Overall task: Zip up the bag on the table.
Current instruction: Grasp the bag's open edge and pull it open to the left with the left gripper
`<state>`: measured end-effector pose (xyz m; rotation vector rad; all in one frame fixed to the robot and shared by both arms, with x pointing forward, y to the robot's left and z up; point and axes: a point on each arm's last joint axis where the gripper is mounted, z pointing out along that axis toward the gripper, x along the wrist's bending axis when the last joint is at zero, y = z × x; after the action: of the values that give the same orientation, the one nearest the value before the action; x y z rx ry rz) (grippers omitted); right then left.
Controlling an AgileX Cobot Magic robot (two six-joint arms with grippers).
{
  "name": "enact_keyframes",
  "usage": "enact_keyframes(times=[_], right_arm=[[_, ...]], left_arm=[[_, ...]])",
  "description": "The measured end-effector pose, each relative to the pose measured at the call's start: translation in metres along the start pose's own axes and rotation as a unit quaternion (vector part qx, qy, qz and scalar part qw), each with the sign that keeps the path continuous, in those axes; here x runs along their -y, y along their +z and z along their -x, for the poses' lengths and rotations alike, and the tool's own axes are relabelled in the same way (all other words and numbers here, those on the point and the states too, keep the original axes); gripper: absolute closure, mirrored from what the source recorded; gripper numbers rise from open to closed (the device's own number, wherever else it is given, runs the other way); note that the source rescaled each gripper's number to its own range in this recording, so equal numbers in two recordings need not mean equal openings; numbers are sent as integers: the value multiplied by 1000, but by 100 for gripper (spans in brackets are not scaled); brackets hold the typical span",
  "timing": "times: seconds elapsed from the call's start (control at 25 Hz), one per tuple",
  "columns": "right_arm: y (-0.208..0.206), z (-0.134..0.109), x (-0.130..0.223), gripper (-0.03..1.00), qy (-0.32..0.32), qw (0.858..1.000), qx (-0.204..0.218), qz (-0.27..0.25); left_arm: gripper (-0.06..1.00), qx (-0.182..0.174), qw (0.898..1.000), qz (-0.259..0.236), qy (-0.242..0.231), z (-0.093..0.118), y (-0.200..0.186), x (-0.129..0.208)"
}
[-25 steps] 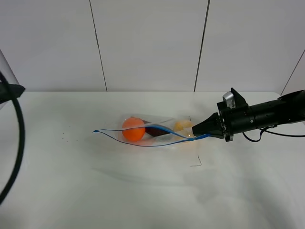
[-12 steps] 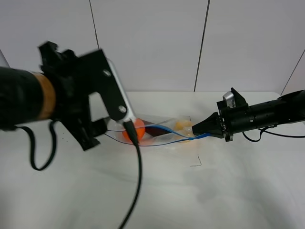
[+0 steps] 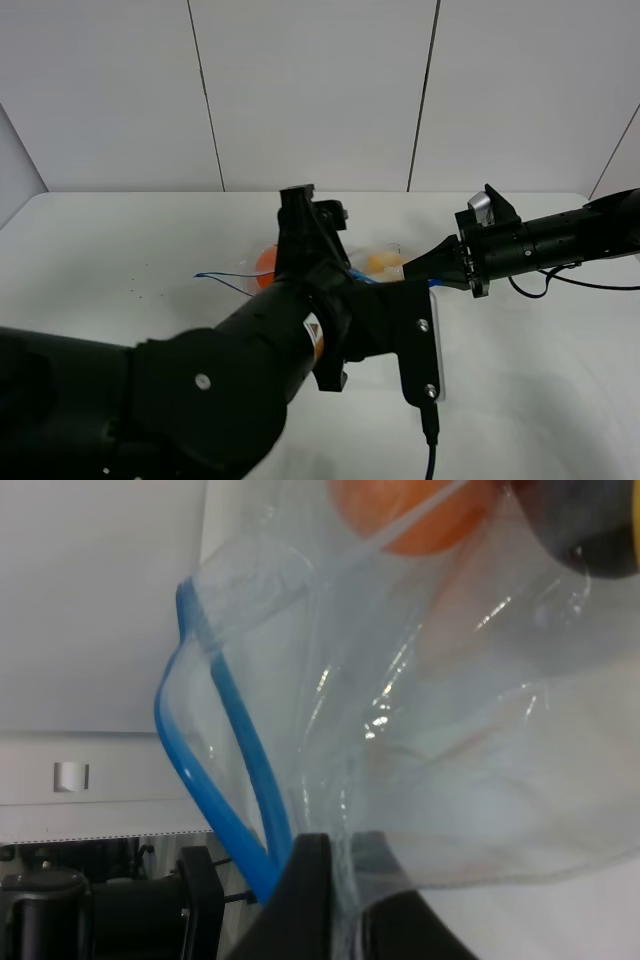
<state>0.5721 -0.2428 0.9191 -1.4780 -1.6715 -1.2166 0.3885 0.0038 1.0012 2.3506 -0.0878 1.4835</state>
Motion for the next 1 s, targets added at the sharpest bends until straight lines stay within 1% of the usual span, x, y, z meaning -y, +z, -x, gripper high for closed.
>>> enact_keyframes(times=[0.04,0.2,0.48,0.64,0.8,0.92,1.0], right_arm=[[0,0,0,97,0,1000,0,0],[0,0,0,97,0,1000,0,0],[0,0,0,97,8,1000,0,0],[0,0,0,97,9,1000,0,0],[0,0,0,97,9,1000,0,0],[0,0,0,97,9,1000,0,-1],[0,0,0,97,8,1000,0,-2]], left_arm=[[9,0,1000,8,4,5,3,-3],[9,5,1000,5,-12,20,18,-13],[11,5,1000,4,-11,34,43,-34],[13,9,1000,-5,-4,44,54,-35],[14,22,1000,-17,5,54,66,-29],[14,21,1000,-22,0,52,73,-28],[14,23,1000,-16,-6,50,73,-32]])
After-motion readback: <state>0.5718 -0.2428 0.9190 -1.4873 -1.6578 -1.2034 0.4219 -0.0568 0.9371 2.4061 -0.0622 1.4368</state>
